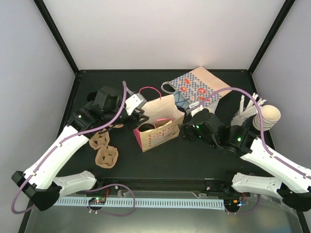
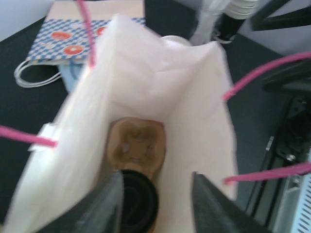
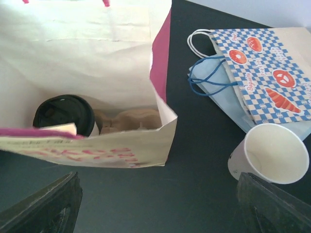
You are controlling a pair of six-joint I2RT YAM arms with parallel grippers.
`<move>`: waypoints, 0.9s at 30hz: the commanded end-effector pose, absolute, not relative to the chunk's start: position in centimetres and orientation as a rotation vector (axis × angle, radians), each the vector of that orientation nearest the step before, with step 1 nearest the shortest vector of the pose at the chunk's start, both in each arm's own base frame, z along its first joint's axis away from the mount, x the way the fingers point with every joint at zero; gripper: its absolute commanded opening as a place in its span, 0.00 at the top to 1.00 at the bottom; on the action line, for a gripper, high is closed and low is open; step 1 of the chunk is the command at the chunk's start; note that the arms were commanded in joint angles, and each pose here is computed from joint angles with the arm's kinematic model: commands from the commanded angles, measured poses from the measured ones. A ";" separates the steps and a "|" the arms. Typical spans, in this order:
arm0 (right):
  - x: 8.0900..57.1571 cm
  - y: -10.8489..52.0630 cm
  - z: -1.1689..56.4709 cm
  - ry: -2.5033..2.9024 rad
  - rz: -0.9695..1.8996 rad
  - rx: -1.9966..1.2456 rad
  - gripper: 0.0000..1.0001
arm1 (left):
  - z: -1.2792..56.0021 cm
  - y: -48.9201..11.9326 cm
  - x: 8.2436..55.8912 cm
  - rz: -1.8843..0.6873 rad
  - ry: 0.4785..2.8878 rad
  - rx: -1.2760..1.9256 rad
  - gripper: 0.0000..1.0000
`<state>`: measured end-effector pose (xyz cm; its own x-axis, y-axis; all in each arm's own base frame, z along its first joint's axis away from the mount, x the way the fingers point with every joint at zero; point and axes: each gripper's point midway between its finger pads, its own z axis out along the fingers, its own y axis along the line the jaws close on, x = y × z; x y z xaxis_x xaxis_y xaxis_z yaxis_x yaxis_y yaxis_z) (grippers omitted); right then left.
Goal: Pack the takeout coffee
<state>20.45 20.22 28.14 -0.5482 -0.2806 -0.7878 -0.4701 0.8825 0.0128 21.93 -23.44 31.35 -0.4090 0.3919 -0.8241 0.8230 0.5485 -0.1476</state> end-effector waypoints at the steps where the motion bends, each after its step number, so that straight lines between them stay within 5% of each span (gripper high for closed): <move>1: 21.3 18.9 30.1 2.139 0.233 -0.447 0.11 | 33.7 -21.8 23.7 -0.585 2.011 0.839 0.51; 8: 21.4 18.3 31.6 2.107 0.241 -0.436 0.07 | 34.6 -19.8 25.5 -0.486 2.007 0.730 0.29; 18: 21.1 18.5 32.5 2.103 0.279 -0.473 0.05 | 30.1 -21.3 29.2 -0.473 2.154 0.831 0.20; 23: 20.9 18.7 32.7 2.100 0.301 -0.483 0.05 | 28.0 -21.5 31.3 -0.398 2.231 0.841 0.31; 27: 20.9 18.8 32.5 2.103 0.307 -0.484 0.05 | 27.9 -22.3 31.3 -0.434 2.249 0.904 0.63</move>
<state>21.00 19.06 31.46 -0.5070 -0.2433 -0.8269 -0.4488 0.8936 0.0123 31.17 -21.96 25.88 -0.5746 0.4594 -0.6773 0.6696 0.7397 -0.0663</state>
